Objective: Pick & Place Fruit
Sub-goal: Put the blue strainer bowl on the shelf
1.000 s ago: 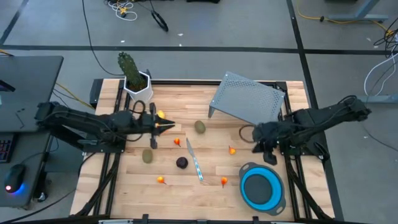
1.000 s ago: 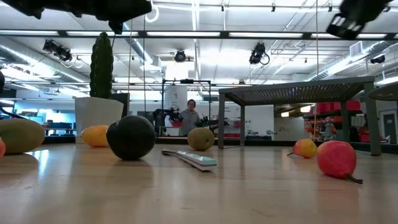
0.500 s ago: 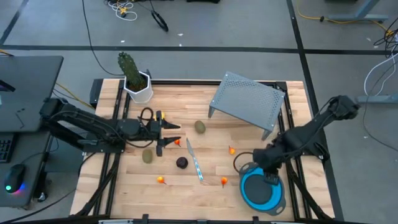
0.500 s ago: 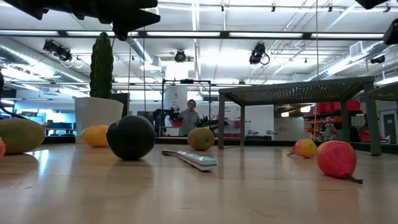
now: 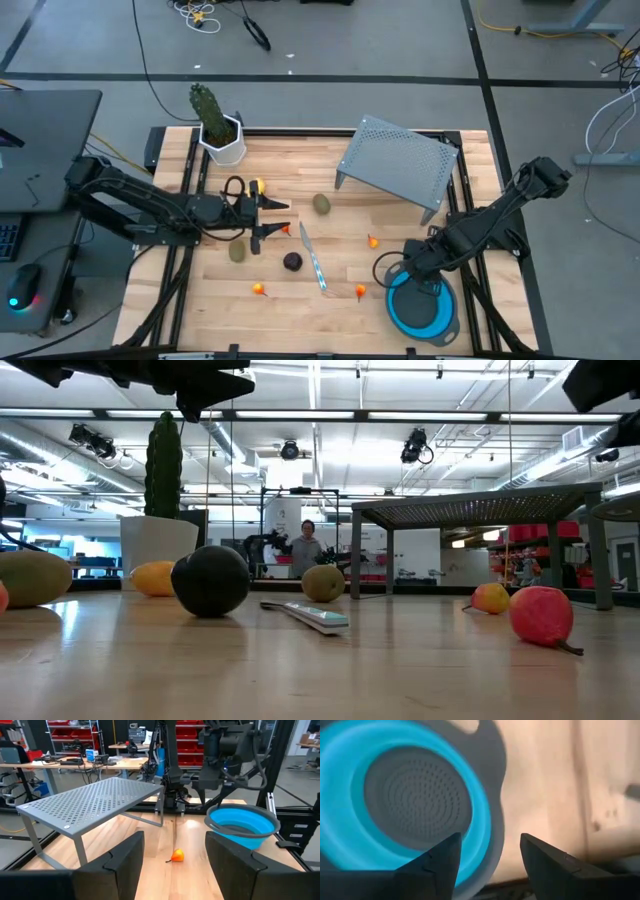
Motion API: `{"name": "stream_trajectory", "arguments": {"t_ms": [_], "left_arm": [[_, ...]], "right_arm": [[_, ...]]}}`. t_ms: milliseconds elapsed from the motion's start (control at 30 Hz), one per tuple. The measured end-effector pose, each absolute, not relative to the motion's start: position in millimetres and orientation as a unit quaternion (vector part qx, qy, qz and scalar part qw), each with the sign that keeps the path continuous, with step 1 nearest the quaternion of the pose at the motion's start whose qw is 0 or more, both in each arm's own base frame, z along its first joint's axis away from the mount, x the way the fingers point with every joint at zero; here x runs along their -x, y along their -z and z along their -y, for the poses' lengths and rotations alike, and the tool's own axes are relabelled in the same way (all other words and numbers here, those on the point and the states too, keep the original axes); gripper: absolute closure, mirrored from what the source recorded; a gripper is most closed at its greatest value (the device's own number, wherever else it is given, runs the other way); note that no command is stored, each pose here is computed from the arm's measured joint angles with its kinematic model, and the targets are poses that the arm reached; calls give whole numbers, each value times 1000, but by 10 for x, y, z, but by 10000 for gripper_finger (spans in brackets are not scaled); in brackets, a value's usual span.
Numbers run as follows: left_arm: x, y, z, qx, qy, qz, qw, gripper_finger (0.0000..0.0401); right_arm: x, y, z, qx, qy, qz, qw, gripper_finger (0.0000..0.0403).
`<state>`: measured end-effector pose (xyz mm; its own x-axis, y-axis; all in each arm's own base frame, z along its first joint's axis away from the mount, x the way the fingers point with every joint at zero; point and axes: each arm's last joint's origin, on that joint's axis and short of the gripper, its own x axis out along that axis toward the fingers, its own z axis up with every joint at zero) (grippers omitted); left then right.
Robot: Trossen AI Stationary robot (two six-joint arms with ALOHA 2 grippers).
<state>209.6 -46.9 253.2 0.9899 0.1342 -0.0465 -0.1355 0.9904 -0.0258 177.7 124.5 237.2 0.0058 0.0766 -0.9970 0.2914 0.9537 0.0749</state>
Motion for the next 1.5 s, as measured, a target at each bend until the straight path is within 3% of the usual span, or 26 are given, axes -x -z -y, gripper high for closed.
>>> {"name": "stream_trajectory", "arguments": {"t_ms": [233, 800, 967, 1267, 1500], "left_arm": [[-2093, -2494, 466, 7, -73, -41, 996, 179], [-2090, -2474, 461, 5, -81, -51, 995, 179], [-2090, -2474, 461, 5, -81, -51, 995, 179], [-2090, -2470, 461, 4, -80, -53, 995, 179], [-2088, -2455, 461, 1, -79, -61, 995, 179]], "right_arm": [[-1823, -2336, -1251, -117, 79, -671, 728, 190], [-1763, -1980, -1217, -128, 85, -671, 725, 195], [-1746, -1962, -1220, -138, 77, -683, 713, 235], [-1743, -1964, -1232, -166, 80, -690, 700, 353], [-1758, -2025, -1249, -178, 65, -692, 697, 364]]}}
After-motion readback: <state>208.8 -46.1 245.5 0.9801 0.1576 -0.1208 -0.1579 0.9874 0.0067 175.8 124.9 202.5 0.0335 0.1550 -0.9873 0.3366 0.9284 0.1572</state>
